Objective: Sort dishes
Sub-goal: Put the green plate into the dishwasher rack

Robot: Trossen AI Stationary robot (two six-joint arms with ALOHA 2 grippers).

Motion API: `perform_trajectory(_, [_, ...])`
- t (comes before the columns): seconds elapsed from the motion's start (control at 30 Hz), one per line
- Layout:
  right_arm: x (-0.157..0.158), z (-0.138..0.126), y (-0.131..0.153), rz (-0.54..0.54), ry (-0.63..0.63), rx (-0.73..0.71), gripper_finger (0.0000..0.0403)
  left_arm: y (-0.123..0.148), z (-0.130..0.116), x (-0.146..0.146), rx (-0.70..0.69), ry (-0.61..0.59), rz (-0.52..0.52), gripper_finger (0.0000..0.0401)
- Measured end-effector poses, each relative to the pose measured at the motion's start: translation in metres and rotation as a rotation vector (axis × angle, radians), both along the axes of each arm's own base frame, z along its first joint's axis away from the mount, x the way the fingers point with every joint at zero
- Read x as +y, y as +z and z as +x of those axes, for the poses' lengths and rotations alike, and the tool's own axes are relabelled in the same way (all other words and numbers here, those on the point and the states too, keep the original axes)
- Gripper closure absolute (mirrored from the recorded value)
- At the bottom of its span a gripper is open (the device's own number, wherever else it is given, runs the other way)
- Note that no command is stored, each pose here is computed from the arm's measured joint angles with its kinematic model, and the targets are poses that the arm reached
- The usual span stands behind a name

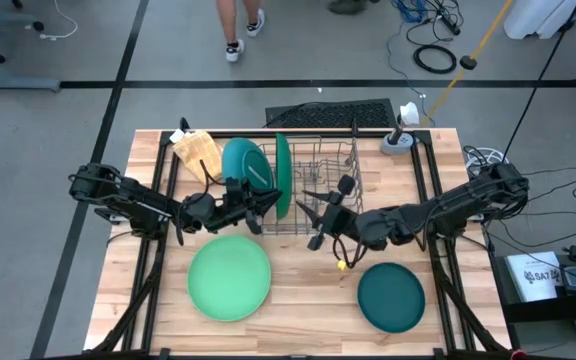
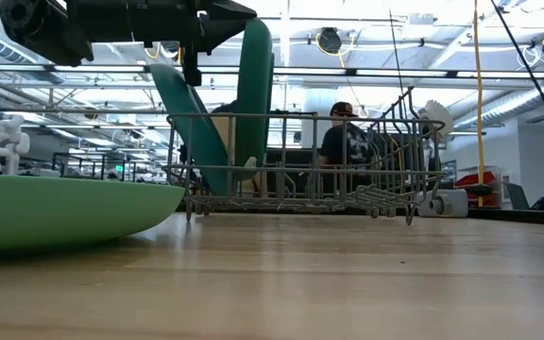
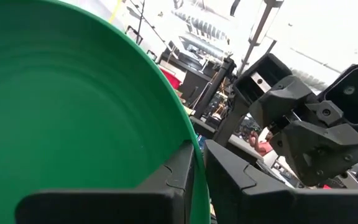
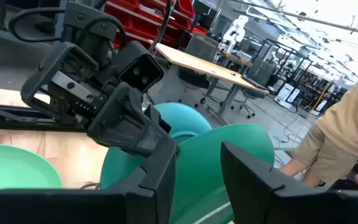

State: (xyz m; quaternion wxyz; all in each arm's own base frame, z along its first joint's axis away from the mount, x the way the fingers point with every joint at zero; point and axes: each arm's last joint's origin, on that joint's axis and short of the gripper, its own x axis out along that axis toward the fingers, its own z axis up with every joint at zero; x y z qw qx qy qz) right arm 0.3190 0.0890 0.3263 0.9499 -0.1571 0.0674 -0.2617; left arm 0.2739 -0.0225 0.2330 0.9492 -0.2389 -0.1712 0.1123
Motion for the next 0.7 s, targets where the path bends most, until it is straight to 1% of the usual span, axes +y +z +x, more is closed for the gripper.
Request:
perform_trajectory(0.23, [0.0001,0.0000,-0.0001,0.002,0.000,0.000,0.0284,0.0008,0.0000,-0.0008,-0.008,-0.028,0.008,0.0353])
perform_trajectory(0.3, [0.0001,0.0000,-0.0001,0.003,0.000,-0.001,0.0284,0.0009,0.0001,-0.0011,-0.010,-0.040,0.011,0.0342])
perform_trajectory(0.53, [0.0001,0.0000,-0.0001,0.005,0.000,-0.002,0.0284,0.0012,-0.0001,-0.0007,-0.018,-0.030,-0.013,0.0278])
perform_trajectory(0.7, [-0.0007,-0.0001,-0.0027,0.017,-0.003,0.013,0.0284,0.0015,-0.0002,-0.0006,-0.022,-0.030,-0.014,0.0268])
